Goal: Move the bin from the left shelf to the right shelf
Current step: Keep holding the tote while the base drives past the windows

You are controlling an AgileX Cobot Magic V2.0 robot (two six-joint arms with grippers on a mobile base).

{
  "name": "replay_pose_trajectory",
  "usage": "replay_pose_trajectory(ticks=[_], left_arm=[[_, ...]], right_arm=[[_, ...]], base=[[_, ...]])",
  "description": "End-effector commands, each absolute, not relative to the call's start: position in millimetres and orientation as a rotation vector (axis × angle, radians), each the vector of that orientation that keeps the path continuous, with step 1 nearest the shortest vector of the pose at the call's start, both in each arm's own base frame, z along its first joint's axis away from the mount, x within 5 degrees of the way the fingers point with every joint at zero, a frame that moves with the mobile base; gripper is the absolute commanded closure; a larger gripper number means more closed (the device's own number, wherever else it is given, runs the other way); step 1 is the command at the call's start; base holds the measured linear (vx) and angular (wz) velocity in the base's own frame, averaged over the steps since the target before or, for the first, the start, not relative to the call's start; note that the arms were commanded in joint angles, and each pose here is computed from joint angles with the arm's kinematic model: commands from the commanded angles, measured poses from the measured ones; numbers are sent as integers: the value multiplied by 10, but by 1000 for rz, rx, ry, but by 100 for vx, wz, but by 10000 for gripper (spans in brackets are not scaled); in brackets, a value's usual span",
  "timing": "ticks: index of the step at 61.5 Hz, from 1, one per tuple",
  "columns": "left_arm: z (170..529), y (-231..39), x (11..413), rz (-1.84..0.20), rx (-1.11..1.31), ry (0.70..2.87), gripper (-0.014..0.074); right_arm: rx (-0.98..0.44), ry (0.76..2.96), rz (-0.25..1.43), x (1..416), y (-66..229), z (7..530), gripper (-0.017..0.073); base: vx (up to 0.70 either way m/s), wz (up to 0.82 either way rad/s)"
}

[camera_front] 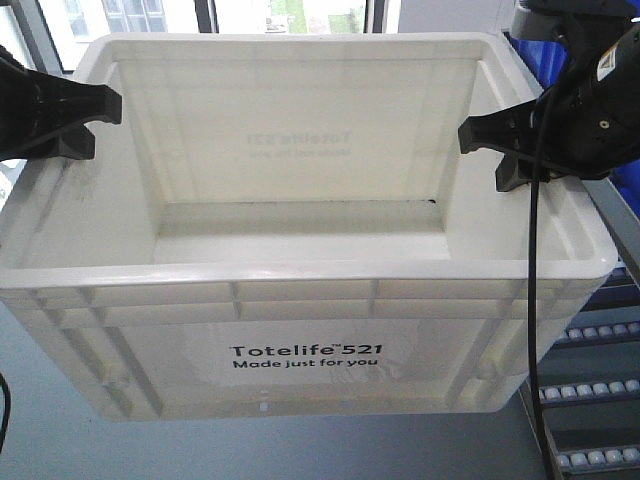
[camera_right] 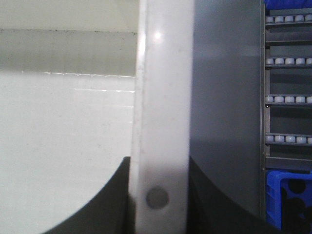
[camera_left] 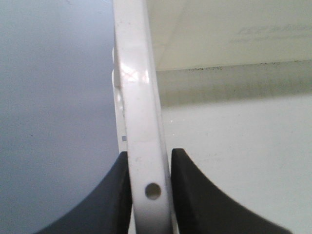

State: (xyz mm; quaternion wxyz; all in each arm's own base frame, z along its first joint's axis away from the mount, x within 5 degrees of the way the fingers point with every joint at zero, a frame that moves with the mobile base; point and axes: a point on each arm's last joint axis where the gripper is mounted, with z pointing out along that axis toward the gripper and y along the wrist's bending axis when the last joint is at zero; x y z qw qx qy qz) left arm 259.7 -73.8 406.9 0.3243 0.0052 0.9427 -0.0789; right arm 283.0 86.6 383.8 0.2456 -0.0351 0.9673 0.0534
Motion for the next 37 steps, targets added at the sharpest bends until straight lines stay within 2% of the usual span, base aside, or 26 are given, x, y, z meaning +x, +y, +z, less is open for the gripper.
replay_pose_trajectory(ticks=[1, 37], left_arm=[[4338, -657, 2543, -160, 35, 2301, 599], [4338, -657, 2543, -160, 35, 2301, 599]], right_arm=[[-111, 2464, 124, 2758, 782, 4149, 509], [-111, 2464, 124, 2758, 782, 4149, 509]], base=[[36, 1], [35, 0]])
